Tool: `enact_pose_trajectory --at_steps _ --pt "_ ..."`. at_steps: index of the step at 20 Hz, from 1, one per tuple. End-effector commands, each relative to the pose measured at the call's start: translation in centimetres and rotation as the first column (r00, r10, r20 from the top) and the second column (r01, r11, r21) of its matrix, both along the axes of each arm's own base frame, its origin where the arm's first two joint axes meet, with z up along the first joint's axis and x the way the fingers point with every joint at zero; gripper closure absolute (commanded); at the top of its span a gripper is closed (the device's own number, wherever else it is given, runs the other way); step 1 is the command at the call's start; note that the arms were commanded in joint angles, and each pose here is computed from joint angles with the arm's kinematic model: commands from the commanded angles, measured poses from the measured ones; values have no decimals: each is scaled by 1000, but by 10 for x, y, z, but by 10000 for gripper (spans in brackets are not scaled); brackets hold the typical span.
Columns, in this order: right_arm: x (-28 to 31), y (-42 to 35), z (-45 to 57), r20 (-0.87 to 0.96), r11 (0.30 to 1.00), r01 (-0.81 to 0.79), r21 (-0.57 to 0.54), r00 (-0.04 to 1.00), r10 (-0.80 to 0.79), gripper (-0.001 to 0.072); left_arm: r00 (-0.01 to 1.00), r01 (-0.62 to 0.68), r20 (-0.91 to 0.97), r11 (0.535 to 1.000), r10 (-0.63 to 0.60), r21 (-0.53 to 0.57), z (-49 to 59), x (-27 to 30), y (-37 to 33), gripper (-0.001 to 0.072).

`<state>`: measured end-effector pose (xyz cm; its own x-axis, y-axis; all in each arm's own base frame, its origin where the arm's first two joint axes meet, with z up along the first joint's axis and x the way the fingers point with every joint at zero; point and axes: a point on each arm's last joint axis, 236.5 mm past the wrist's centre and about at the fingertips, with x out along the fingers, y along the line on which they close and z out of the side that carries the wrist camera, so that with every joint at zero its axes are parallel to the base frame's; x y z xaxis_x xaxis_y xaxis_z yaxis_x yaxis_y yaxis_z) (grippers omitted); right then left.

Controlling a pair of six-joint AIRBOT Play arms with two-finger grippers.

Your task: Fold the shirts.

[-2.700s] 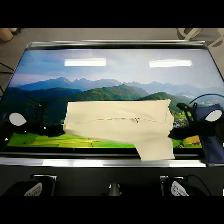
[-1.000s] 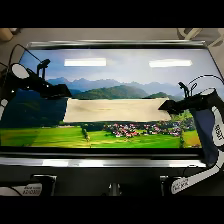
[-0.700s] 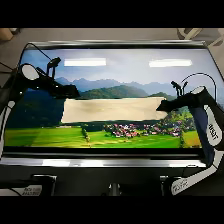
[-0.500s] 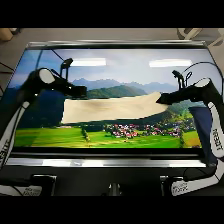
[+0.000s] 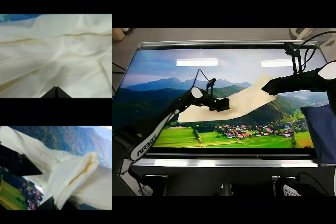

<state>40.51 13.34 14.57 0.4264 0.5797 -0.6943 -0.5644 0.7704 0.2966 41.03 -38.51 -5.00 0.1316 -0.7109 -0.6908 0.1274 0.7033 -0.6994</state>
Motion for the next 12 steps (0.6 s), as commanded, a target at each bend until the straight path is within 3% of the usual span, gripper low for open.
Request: enact_pose_trajectory --at_steps 1,4,7,9,12 --pt "-34 17 33 17 1000 -20 9 1000 20 687 991 -133 -40 980 128 -151 1 -2 -60 679" --pt "-49 4 35 11 998 -9 -58 1000 10 687 986 -161 -82 970 148 -184 -9 -18 -90 679" --pt "-45 -20 20 -4 985 35 -168 999 -36 688 997 -75 7 985 77 -157 -3 -10 -72 681" --pt "-32 -16 15 4 989 41 -144 999 -41 688 995 -34 95 995 42 -91 18 11 -31 681" --pt "-7 27 12 23 1000 -12 15 1000 12 689 958 -71 283 996 52 60 78 54 66 681"
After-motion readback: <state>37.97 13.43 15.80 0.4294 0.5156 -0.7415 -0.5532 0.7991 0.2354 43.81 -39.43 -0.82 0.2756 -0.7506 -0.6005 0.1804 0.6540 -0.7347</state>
